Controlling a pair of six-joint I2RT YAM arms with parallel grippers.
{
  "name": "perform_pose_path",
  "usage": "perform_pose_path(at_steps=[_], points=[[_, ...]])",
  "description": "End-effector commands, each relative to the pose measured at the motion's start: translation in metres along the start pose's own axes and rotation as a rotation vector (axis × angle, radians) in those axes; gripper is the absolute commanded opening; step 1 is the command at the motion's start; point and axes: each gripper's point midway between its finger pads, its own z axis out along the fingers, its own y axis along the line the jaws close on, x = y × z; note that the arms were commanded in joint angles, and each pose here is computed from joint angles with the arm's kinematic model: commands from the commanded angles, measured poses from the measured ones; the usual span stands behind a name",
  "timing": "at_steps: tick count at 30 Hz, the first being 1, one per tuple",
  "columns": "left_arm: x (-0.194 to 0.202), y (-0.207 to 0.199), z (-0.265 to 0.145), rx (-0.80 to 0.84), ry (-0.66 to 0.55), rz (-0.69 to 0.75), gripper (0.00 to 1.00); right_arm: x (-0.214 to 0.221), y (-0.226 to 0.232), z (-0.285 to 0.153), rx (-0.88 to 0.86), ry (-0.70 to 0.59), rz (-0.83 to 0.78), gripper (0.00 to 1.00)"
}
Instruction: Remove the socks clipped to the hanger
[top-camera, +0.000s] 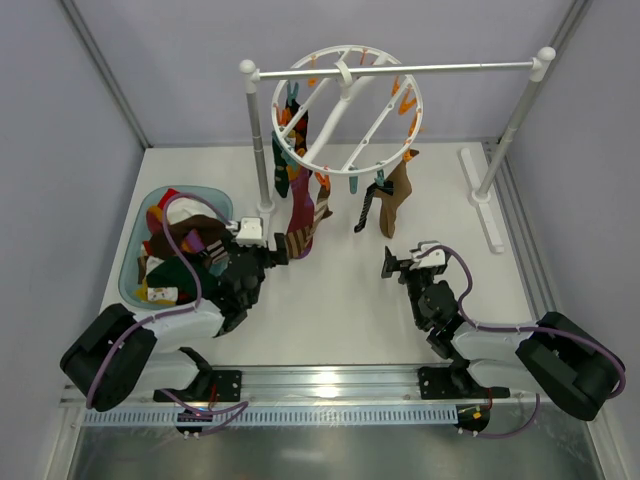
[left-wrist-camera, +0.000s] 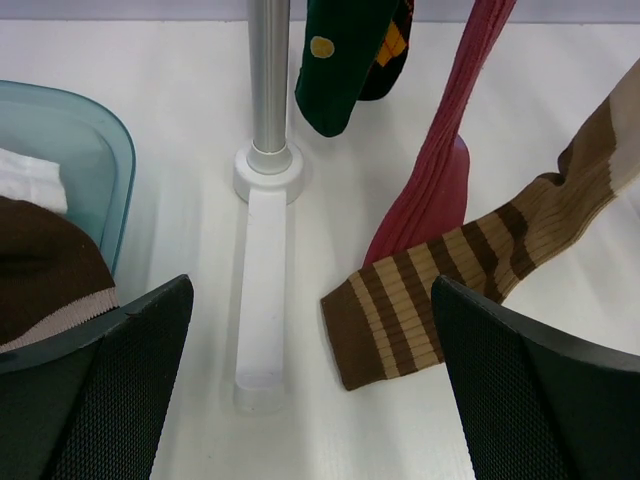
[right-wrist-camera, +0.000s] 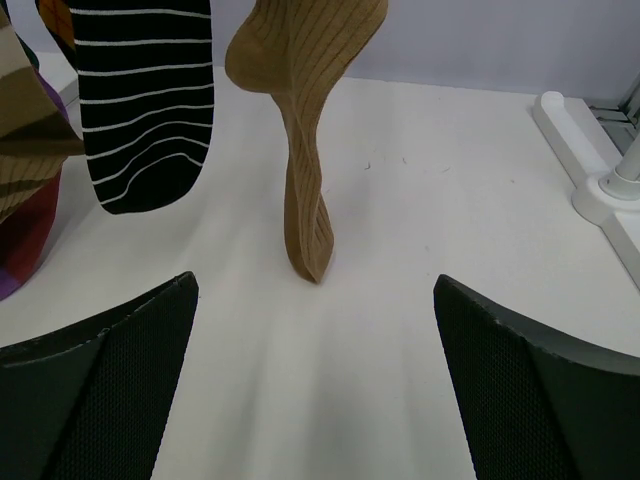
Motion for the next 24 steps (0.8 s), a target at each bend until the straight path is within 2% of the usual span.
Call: perform_pose_path(at_steps=[1, 8, 12, 13, 14, 16, 18, 22, 23, 24], points=[[-0.017, 0.001, 0.001, -0.018, -0.067, -0.057, 1.00, -0.020, 0.000, 0.000, 0.008, -0.074, 0.069, 1.00], [-0.014, 0.006, 0.003, -0.057, -0.057, -0.047, 1.00, -0.019, 0.001, 0.001, 0.006, -0.072, 0.067, 1.00], [-0.012, 0.007, -0.006, -0.042, -0.091, -0.068, 1.00, -0.020, 0.001, 0.000, 0.000, -0.075, 0.069, 1.00], [-0.032, 0.002, -0.013, -0.012, -0.177, -0.106, 1.00, -0.020, 0.001, 0.000, 0.002, -0.076, 0.070, 1.00], [-0.023, 0.004, -0.023, 0.007, -0.185, -0.091, 1.00, -0.020, 0.001, 0.000, 0.001, -0.077, 0.073, 1.00], [-0.033, -0.008, -0.038, 0.059, -0.240, -0.101, 1.00, -0.020, 0.000, 0.000, 0.005, -0.078, 0.072, 1.00], [-0.033, -0.024, -0.044, 0.115, -0.235, -0.089, 1.00, -0.020, -0.001, 0.000, 0.010, -0.078, 0.071, 1.00], [-0.026, -0.053, -0.043, 0.212, -0.226, -0.044, 1.00, -0.020, -0.001, 0.000, 0.013, -0.077, 0.071, 1.00], [-0.035, -0.059, -0.040, 0.214, -0.255, -0.057, 1.00, -0.021, -0.001, 0.001, 0.013, -0.078, 0.072, 1.00], [-0.022, -0.064, -0.033, 0.210, -0.223, -0.025, 1.00, -0.021, -0.001, 0.001, 0.013, -0.078, 0.072, 1.00]])
